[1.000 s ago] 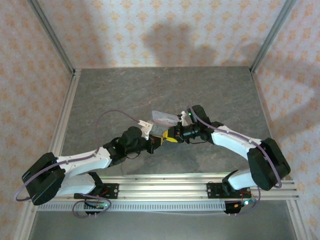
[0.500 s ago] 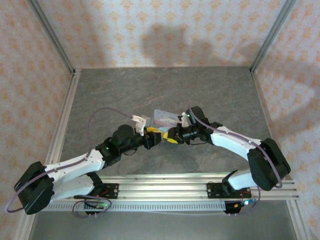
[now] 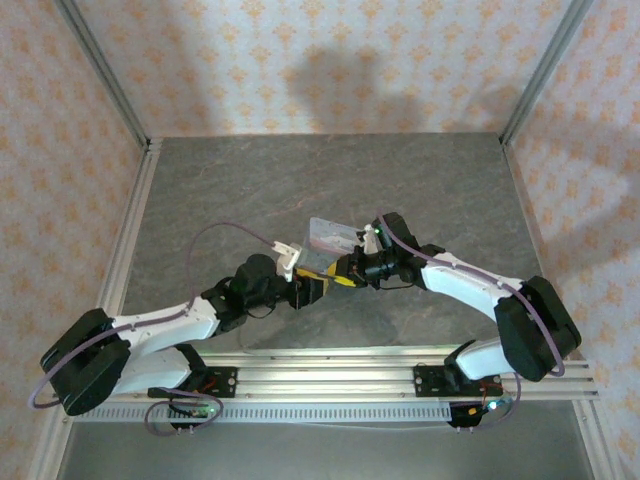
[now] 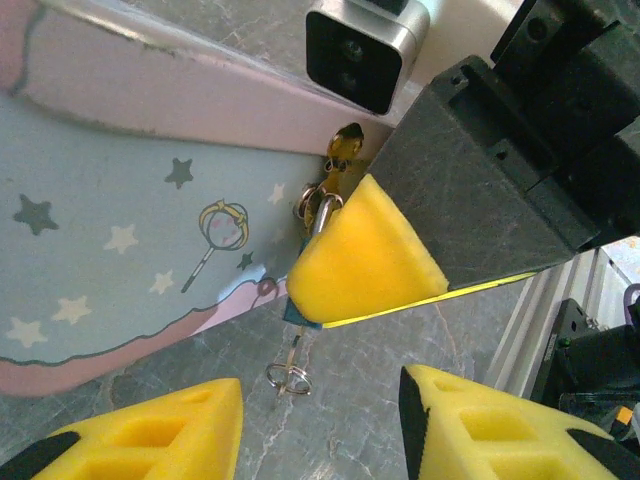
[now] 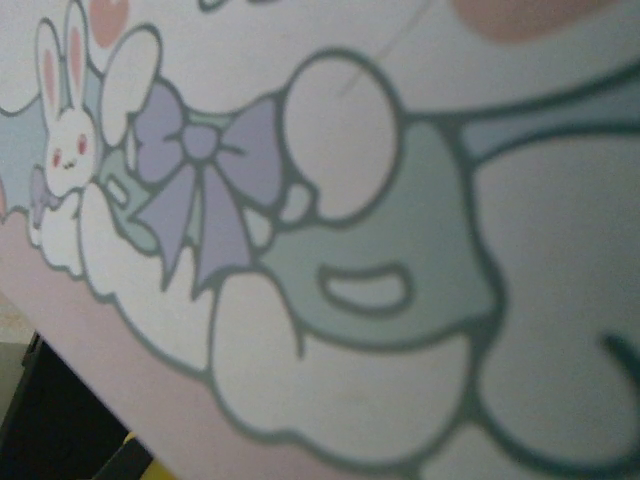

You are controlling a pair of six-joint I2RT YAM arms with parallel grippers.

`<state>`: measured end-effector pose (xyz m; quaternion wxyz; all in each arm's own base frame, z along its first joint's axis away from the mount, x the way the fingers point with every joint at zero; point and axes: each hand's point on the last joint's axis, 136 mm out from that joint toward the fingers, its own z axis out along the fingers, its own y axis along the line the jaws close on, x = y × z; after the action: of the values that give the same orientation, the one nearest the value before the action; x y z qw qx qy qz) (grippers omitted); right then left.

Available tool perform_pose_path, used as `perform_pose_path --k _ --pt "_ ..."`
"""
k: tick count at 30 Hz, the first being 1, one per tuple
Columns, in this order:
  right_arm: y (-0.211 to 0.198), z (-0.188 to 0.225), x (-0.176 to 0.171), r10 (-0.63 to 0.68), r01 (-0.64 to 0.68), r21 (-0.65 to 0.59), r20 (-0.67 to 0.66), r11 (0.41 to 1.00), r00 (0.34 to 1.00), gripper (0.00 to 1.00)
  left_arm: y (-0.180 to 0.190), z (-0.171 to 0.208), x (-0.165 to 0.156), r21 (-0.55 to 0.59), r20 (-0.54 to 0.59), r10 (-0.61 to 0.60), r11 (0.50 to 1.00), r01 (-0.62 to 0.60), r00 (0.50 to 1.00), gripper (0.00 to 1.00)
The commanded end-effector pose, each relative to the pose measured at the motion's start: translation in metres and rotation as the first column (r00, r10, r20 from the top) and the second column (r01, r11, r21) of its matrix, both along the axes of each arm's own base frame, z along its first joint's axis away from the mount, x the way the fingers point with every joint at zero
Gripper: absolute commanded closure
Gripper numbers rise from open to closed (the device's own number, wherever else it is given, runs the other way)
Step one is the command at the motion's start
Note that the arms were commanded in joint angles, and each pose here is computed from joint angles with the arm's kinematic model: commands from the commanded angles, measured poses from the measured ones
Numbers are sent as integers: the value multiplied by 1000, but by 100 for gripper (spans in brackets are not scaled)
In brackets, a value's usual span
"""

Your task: Unlock a padlock with a key

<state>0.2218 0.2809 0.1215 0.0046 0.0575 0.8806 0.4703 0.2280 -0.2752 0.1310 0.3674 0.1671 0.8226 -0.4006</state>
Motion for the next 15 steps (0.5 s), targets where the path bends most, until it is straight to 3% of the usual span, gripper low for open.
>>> perform_pose_path --k 1,15 --pt "2 9 5 -14 13 18 13 1000 1000 100 -7 8 3 -43 26 -29 999 30 999 56" --pt "3 16 3 -12 11 35 11 999 1000 100 -9 -5 7 -6 32 -32 999 32 999 65"
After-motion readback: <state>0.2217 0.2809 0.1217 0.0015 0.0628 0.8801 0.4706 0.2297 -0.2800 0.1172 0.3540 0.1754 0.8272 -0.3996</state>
